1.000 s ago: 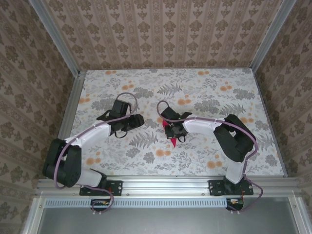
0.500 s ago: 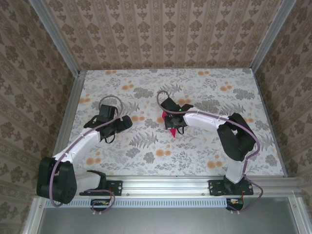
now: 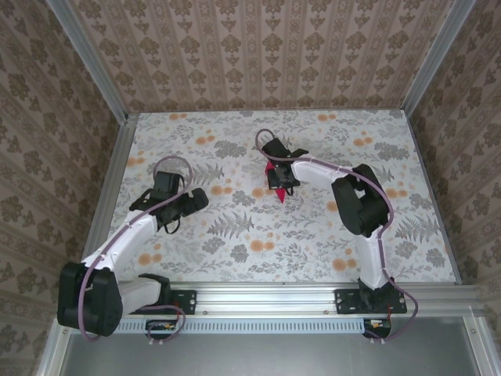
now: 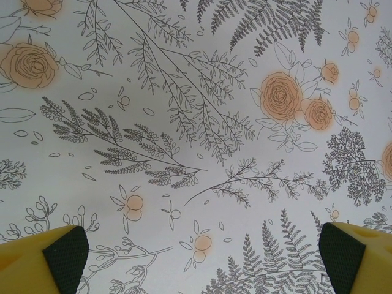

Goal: Fold a paper plane with a square sheet of paper (pick it up from the middle)
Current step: Move the paper plane to the center of the table.

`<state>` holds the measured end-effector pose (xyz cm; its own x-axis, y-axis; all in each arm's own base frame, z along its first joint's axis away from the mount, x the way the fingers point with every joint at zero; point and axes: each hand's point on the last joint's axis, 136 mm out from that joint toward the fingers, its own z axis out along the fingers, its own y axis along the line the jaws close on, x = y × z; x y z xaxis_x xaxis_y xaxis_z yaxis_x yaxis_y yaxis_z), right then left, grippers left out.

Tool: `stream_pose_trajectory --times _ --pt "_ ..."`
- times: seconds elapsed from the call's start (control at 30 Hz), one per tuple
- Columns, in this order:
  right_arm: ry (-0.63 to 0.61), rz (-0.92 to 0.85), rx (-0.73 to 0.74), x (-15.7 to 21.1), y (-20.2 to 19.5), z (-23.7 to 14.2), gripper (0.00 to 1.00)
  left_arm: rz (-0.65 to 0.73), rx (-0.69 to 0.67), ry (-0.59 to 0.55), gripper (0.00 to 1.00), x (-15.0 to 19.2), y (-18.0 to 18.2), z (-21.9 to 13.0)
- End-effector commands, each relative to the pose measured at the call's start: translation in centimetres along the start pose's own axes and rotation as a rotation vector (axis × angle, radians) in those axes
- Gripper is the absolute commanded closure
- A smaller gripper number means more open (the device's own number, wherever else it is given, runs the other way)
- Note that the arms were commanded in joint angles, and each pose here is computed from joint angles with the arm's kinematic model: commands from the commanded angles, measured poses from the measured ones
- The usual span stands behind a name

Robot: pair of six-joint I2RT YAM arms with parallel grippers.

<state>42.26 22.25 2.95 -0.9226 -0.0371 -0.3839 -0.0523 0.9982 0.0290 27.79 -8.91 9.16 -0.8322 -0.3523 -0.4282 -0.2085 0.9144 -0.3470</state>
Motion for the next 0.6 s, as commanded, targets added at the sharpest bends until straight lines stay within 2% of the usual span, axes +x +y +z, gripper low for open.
stream_pose_trajectory --times 0.0,0.23,0.47,0.57 --pt "0.035 -0.029 0.004 -0.1 0.2 0.5 0.94 0.023 -0.014 0.023 0.00 0.6 0.6 0.1" --pt "0.057 -0.035 0.016 0.2 0.2 1.4 0.85 0.019 -0.016 0.037 0.00 0.7 0.7 0.5" --pt "0.090 -0.030 0.024 1.0 0.1 2.3 0.84 0.018 -0.017 0.039 0.00 0.5 0.6 0.4" --pt "0.069 -0.028 0.012 0.3 0.3 1.2 0.82 0.022 -0.018 0.023 0.00 0.0 0.4 0.0"
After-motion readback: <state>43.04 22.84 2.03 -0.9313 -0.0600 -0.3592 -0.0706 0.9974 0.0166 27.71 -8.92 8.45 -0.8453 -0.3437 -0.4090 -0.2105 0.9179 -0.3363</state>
